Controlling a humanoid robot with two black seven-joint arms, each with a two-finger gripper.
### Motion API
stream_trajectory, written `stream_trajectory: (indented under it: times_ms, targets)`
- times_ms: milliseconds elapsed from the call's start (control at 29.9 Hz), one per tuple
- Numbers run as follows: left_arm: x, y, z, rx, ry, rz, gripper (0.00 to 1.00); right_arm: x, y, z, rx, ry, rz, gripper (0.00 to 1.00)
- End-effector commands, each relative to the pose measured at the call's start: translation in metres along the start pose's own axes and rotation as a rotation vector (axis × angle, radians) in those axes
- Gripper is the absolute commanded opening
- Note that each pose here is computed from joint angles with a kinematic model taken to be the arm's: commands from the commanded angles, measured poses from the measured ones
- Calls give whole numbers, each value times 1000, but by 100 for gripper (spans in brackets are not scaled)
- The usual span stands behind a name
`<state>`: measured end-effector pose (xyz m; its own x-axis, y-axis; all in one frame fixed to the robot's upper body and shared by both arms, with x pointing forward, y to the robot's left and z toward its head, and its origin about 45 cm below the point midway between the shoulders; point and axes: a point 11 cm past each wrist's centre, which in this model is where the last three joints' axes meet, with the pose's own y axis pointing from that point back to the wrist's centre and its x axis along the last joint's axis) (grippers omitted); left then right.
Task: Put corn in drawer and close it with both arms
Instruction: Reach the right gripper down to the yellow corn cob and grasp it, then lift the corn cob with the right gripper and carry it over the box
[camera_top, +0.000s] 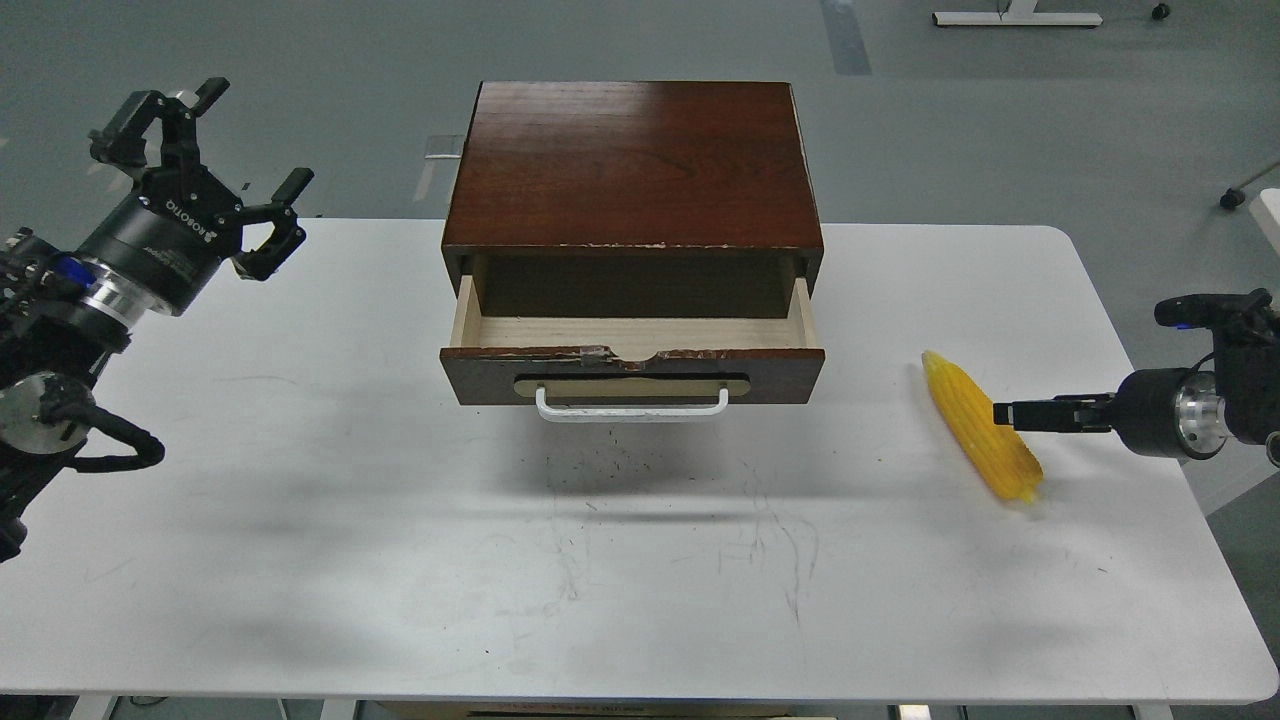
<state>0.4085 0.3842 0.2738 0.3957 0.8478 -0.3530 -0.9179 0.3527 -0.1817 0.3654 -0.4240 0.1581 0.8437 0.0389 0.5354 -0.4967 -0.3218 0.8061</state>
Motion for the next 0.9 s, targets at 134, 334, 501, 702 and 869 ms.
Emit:
stream_trajectory:
  times_ms: [134,334,501,702,869]
  targets:
    - [1,2,-3,5,3,3,98,-3,-20,-20,39,24,-26,99]
    - [2,2,-1,3,-1,5,98,-13,-21,-15,24,37,-63,73]
    - [1,2,-1,4,-1,3,98,-15,-21,-15,21,42,-72,29]
    - [1,2,-1,7,-6,1,98,-14,-18,-14,21,43,-69,12]
    - [2,3,1,7,-11,2,98,51,17,-26,34,98,61,12]
